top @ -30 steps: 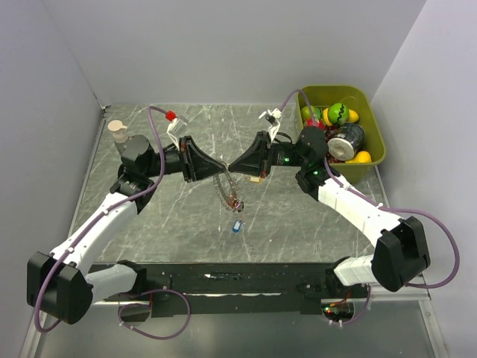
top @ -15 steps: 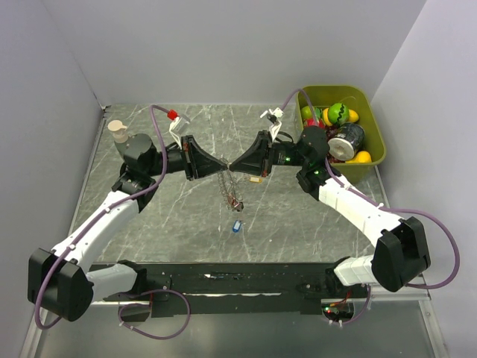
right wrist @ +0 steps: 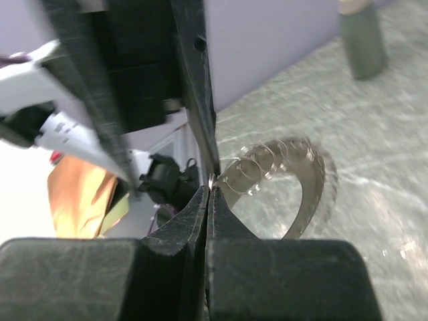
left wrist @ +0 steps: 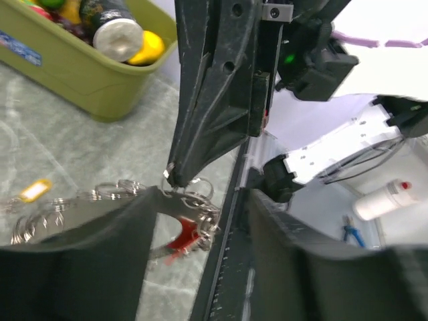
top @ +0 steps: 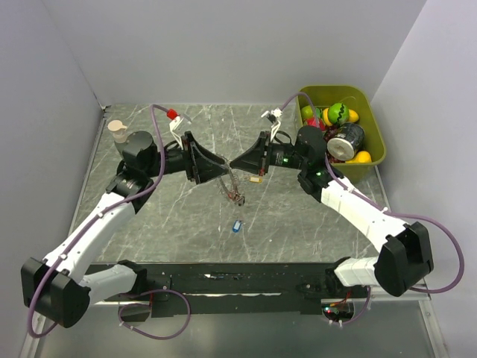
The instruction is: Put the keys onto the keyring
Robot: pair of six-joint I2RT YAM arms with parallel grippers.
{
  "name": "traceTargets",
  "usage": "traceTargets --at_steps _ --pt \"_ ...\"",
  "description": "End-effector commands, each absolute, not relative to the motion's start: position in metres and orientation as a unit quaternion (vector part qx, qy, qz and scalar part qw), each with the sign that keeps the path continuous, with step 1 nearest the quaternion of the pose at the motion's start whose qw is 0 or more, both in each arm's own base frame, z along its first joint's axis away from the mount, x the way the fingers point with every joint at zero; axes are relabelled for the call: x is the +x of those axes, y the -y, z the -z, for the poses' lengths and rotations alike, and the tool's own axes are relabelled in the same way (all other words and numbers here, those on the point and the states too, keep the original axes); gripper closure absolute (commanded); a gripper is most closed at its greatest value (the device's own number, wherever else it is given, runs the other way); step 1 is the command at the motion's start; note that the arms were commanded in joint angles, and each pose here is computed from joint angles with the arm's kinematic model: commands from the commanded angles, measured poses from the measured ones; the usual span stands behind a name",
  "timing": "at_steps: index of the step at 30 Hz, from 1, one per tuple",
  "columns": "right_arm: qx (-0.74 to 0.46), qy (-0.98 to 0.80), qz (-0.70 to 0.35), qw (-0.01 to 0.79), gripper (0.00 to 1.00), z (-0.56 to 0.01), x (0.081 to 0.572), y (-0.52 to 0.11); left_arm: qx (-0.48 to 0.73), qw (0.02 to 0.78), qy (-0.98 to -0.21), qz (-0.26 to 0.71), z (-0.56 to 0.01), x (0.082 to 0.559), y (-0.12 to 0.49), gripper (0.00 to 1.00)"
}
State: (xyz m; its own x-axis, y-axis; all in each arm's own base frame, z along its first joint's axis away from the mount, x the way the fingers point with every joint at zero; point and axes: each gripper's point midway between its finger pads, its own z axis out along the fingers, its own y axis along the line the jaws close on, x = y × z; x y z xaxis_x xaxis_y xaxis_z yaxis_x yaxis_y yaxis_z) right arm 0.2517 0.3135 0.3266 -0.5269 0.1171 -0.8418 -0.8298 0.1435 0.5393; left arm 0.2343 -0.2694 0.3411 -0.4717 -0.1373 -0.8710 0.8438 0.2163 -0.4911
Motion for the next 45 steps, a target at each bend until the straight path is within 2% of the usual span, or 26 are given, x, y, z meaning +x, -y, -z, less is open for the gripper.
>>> traceTargets --at_steps 1,3,15,26,36,42,45 --pt "-0.241 -0.657 -0.544 0.463 1.00 -0.354 0.268 -0.304 0.276 0.475 -0.648 0.528 -0.360 0.235 0.261 0.33" --pt "-0.226 -0.674 -0.532 0.461 1.00 -0.350 0.272 -0.302 0.275 0.475 -0.655 0.520 -0.358 0.236 0.260 0.30" --pt "-0.170 -0.717 -0.482 0.474 1.00 -0.342 0.291 -0.294 0.268 0.482 -0.695 0.462 -0.343 0.251 0.273 0.29" --pt "-0.130 -0.746 -0.455 0.470 1.00 -0.336 0.299 -0.289 0.240 0.507 -0.747 0.357 -0.326 0.278 0.285 0.29" --pt "-0.114 -0.764 -0.450 0.448 1.00 -0.324 0.304 -0.291 0.279 0.504 -0.764 0.290 -0.307 0.273 0.313 0.28" --pt "-0.120 -0.762 -0.457 0.443 1.00 -0.324 0.302 -0.294 0.281 0.500 -0.770 0.279 -0.297 0.276 0.319 0.34" --pt "-0.124 -0.760 -0.458 0.444 1.00 -0.326 0.301 -0.294 0.276 0.504 -0.772 0.271 -0.294 0.280 0.318 0.43"
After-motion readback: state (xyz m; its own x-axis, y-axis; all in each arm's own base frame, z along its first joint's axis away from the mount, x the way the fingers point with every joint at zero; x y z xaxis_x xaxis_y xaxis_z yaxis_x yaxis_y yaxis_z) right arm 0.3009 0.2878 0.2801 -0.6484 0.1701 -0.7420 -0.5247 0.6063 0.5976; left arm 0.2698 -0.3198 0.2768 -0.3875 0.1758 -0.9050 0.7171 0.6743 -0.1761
